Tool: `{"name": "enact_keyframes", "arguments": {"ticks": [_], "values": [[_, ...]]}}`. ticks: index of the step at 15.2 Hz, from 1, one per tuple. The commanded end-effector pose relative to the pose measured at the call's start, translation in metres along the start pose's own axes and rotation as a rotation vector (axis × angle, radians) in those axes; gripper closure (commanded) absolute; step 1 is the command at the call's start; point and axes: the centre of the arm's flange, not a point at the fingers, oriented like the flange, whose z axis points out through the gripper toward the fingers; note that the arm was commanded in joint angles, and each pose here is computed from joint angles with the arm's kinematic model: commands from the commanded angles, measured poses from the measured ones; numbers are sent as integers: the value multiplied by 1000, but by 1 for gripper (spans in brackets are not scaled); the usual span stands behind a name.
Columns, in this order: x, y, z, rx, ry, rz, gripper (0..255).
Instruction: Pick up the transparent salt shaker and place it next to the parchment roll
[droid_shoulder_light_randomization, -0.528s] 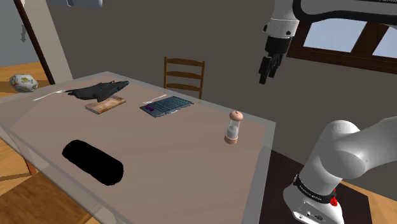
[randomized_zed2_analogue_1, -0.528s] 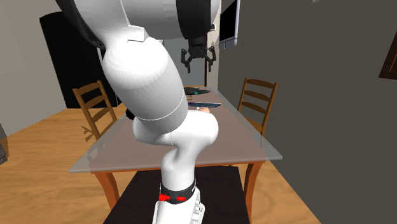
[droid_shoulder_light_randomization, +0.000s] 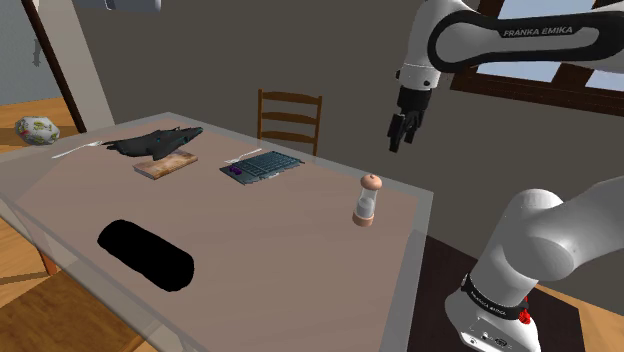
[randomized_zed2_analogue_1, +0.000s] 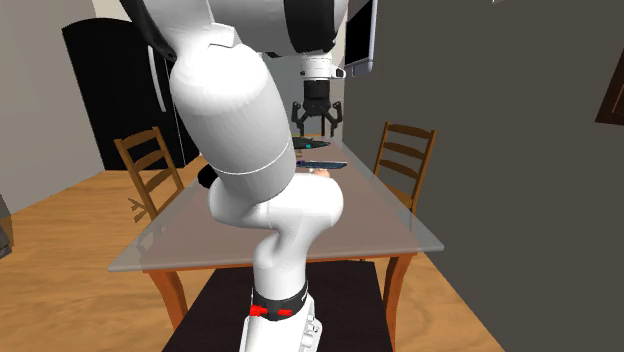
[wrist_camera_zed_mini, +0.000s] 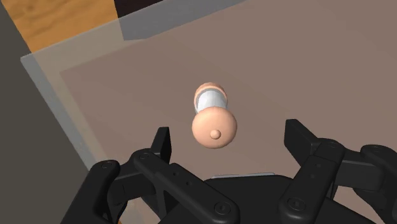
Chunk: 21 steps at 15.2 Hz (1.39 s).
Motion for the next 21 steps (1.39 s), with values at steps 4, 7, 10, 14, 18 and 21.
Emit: {"name": "enact_keyframes", "arguments": {"ticks": [4, 7, 10, 14, 18, 21], "values": [[28, 12, 59, 51, -14, 21, 0], [45, 17, 96, 82, -23, 33, 0], [52, 19, 117, 95, -27, 38, 0], [52, 17, 138, 95, -27, 38, 0], [51, 16, 152, 95, -27, 38, 0], [51, 16, 152, 95, -27, 38, 0]]}}
